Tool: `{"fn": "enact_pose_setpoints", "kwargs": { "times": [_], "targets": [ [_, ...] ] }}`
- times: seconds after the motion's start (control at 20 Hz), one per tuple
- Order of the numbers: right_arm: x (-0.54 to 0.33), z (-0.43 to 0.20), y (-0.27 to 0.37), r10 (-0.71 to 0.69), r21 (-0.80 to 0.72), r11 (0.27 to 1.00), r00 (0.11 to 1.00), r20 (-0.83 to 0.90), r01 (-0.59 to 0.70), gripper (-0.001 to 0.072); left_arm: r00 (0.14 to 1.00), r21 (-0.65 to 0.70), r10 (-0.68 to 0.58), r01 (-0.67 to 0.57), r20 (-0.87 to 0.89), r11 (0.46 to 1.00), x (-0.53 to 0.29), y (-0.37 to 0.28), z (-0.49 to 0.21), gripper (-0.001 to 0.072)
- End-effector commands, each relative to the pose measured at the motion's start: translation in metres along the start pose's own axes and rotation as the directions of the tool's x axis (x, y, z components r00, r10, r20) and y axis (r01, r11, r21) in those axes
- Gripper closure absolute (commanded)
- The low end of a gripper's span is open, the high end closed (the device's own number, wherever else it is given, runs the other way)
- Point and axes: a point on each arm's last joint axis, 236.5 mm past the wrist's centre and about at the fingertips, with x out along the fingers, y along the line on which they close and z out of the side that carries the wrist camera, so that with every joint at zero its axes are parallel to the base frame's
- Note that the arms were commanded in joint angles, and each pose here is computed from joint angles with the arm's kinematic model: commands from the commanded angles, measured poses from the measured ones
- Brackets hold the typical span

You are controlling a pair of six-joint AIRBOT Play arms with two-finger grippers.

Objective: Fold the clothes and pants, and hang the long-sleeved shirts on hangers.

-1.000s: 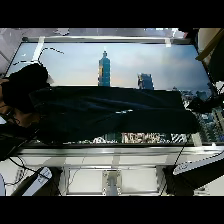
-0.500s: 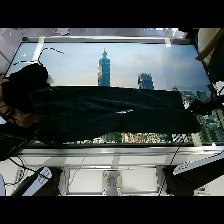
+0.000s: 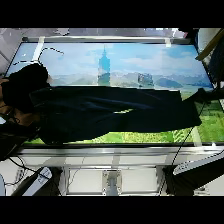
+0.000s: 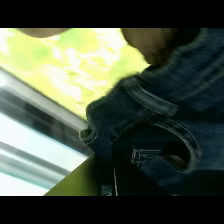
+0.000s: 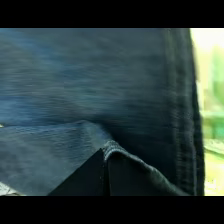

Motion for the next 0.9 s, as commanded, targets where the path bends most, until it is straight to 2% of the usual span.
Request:
{"fn": "enact_pose_setpoints", "kwargs": {
  "times": [0.0,0.2,0.3,0.45,0.6,0.7,0.85],
  "targets": [
    [-0.055,0.026,0.044,-0.001,-0.151,0.988,0.998,0.068,0.011,0.0688,0.998,-0.012,-0.055,0.055,0.035,0.998,-0.006,-0.013,0.004,0.0686],
    [-0.121,0.037,0.076,-0.052,-0.288,0.950,0.971,0.235,0.120,0.0689,0.968,-0.015,-0.060,0.065,0.244,0.998,-0.045,-0.012,0.024,0.0687],
    [-0.141,0.015,0.072,-0.059,-0.259,0.957,0.961,0.270,0.132,0.0689,0.956,-0.064,-0.030,0.051,0.291,0.997,-0.063,0.006,0.020,0.0686],
    [-0.139,-0.046,0.049,-0.016,-0.177,0.982,0.961,0.275,0.067,0.0690,0.963,-0.119,-0.008,0.042,0.270,0.992,-0.071,0.031,0.007,0.0687],
    [-0.100,-0.141,0.002,-0.046,-0.055,0.997,0.995,0.091,0.051,0.0689,0.977,-0.156,-0.004,0.038,0.215,0.987,-0.058,0.046,-0.008,0.0687],
    [-0.077,-0.217,-0.040,-0.136,0.072,0.987,0.982,-0.130,0.146,0.0689,0.987,-0.169,-0.001,0.029,0.163,0.985,-0.039,0.051,-0.022,0.0687],
    [-0.079,-0.296,-0.085,-0.279,0.177,0.912,0.876,-0.395,0.370,0.0689,0.989,-0.173,0.083,-0.062,0.119,0.983,-0.019,0.075,-0.036,0.0687]
  ]
}}
